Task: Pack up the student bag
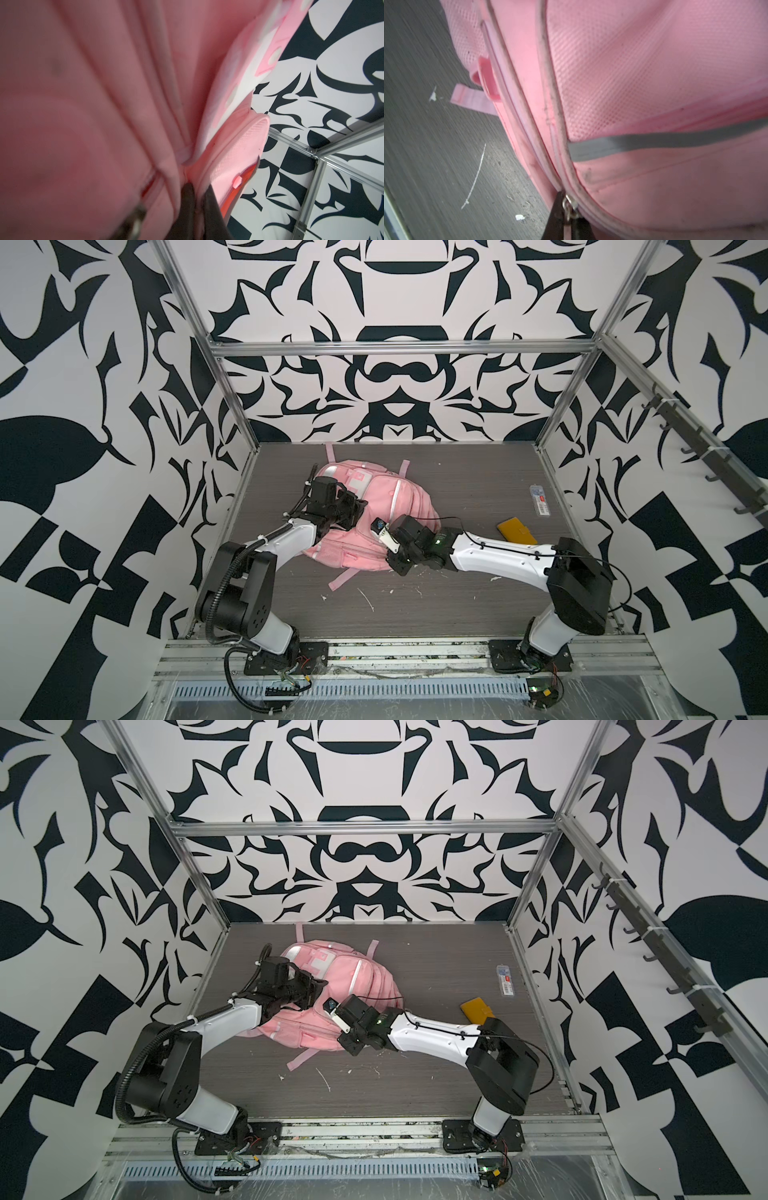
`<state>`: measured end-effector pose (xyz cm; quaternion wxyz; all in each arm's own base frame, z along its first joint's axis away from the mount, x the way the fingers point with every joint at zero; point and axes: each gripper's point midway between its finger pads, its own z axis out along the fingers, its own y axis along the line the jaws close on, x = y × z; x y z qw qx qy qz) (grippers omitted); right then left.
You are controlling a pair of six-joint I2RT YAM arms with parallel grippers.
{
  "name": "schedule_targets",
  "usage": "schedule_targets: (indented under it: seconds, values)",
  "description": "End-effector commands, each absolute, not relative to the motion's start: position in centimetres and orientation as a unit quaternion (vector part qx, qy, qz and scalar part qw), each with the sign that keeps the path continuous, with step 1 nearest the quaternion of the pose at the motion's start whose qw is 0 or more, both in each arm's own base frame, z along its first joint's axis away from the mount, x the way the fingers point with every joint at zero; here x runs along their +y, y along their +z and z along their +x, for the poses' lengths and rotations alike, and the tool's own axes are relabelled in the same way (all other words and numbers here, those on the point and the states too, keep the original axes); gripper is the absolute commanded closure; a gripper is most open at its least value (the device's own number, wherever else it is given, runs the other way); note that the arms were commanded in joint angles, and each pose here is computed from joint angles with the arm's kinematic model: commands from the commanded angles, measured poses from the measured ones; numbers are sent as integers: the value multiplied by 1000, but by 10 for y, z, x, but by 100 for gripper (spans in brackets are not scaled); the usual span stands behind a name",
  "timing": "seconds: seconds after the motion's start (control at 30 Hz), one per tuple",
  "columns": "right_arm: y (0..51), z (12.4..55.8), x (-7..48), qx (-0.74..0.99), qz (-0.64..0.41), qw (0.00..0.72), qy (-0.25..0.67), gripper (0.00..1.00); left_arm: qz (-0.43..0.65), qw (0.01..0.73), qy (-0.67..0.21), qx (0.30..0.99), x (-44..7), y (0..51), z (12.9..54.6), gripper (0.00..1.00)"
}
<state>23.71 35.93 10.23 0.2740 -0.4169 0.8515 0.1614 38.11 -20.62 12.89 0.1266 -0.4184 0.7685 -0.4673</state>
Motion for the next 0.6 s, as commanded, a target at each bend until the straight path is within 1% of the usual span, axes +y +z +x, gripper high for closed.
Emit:
schedule_targets:
  seconds: [0.0,0.1,0.3,0.43,0.57]
  values:
    - [150,226,408,809,-403,312,294,100,-436,173,-512,719,-215,168,399,100]
    - [148,226,414,807,-409,304,298,100,-436,167,-515,719,-225,168,400,100]
    - [153,229,413,803,-407,312,302,100,-426,156,-520,724,-242,169,398,100]
    - [146,227,417,806,-407,300,308,100,-425,142,-528,722,-253,168,398,100]
    - [147,232,424,805,-399,301,320,100,-428,136,-530,720,-255,164,397,100]
